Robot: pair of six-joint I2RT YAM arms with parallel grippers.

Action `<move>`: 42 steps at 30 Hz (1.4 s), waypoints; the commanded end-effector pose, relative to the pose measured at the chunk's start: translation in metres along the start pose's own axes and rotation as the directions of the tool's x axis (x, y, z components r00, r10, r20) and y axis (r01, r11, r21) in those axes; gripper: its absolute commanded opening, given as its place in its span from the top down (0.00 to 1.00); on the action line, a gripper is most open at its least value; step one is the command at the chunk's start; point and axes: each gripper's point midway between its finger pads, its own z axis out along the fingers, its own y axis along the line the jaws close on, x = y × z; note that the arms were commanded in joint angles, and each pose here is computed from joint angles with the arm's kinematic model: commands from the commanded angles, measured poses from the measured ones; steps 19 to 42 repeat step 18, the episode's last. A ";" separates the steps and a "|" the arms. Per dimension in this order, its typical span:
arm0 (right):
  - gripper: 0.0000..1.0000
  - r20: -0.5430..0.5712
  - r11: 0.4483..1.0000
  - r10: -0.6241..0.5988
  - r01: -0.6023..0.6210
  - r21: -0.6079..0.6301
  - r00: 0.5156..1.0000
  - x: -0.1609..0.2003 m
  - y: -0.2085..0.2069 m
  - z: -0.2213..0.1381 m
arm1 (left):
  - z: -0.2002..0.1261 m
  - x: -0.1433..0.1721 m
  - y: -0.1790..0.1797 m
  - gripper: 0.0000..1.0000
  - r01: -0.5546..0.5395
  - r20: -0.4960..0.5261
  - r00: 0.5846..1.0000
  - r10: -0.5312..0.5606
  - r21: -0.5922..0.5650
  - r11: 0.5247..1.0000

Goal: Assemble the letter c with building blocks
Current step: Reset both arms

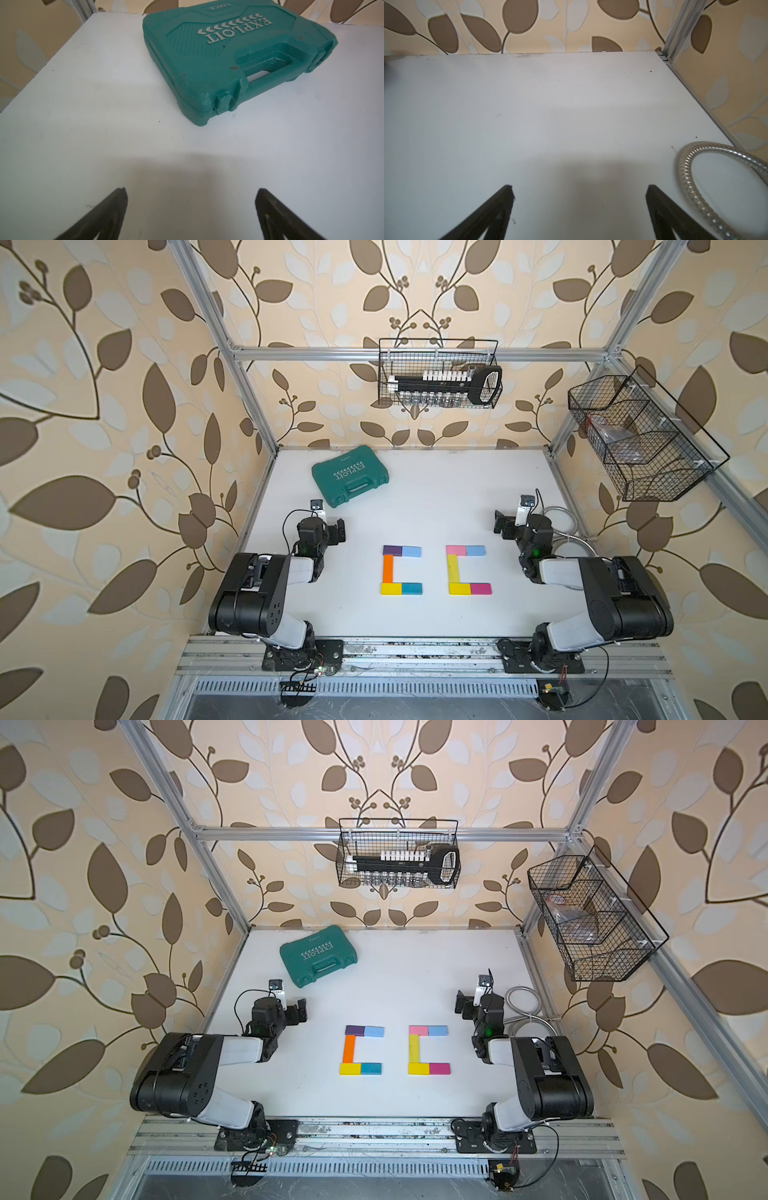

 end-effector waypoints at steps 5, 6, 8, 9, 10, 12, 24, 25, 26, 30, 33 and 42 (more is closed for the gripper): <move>0.02 0.013 0.999 -0.036 0.036 -0.006 0.999 -0.003 0.008 -0.001 | 0.004 -0.012 -0.002 0.01 0.002 0.015 1.000 -0.003 0.027 1.000; 0.02 0.014 0.999 -0.035 0.035 -0.004 0.999 -0.004 0.008 -0.001 | 0.004 -0.012 -0.002 0.01 0.003 0.016 1.000 -0.003 0.029 1.000; 0.02 0.011 0.999 -0.035 0.036 -0.006 0.999 -0.003 0.008 0.000 | 0.004 -0.012 -0.002 0.01 0.003 0.017 1.000 -0.004 0.029 1.000; 0.02 0.006 0.999 -0.037 0.037 -0.006 0.999 -0.003 0.008 0.001 | 0.003 -0.012 -0.002 0.01 0.004 0.019 1.000 -0.004 0.029 1.000; 0.02 0.002 0.999 -0.034 0.034 -0.009 0.999 -0.002 0.008 0.002 | 0.004 -0.013 -0.002 0.01 0.004 0.020 1.000 -0.004 0.027 1.000; 0.02 -0.011 1.000 -0.022 0.022 -0.022 1.000 -0.001 0.007 0.005 | 0.003 -0.012 -0.002 0.01 0.003 0.019 1.000 -0.004 0.029 1.000; 0.02 0.005 1.000 -0.023 0.023 -0.022 1.000 -0.003 0.006 0.000 | 0.000 -0.013 -0.002 0.01 0.002 0.031 1.000 -0.003 0.030 1.000; 0.02 0.005 1.000 -0.023 0.023 -0.022 1.000 -0.003 0.006 0.000 | 0.000 -0.013 -0.002 0.01 0.002 0.031 1.000 -0.003 0.030 1.000; 0.02 0.005 1.000 -0.023 0.023 -0.022 1.000 -0.003 0.006 0.000 | 0.000 -0.013 -0.002 0.01 0.002 0.031 1.000 -0.003 0.030 1.000; 0.02 0.005 1.000 -0.023 0.023 -0.022 1.000 -0.003 0.006 0.000 | 0.000 -0.013 -0.002 0.01 0.002 0.031 1.000 -0.003 0.030 1.000; 0.02 0.005 1.000 -0.023 0.023 -0.022 1.000 -0.003 0.006 0.000 | 0.000 -0.013 -0.002 0.01 0.002 0.031 1.000 -0.003 0.030 1.000; 0.02 0.005 1.000 -0.023 0.023 -0.022 1.000 -0.003 0.006 0.000 | 0.000 -0.013 -0.002 0.01 0.002 0.031 1.000 -0.003 0.030 1.000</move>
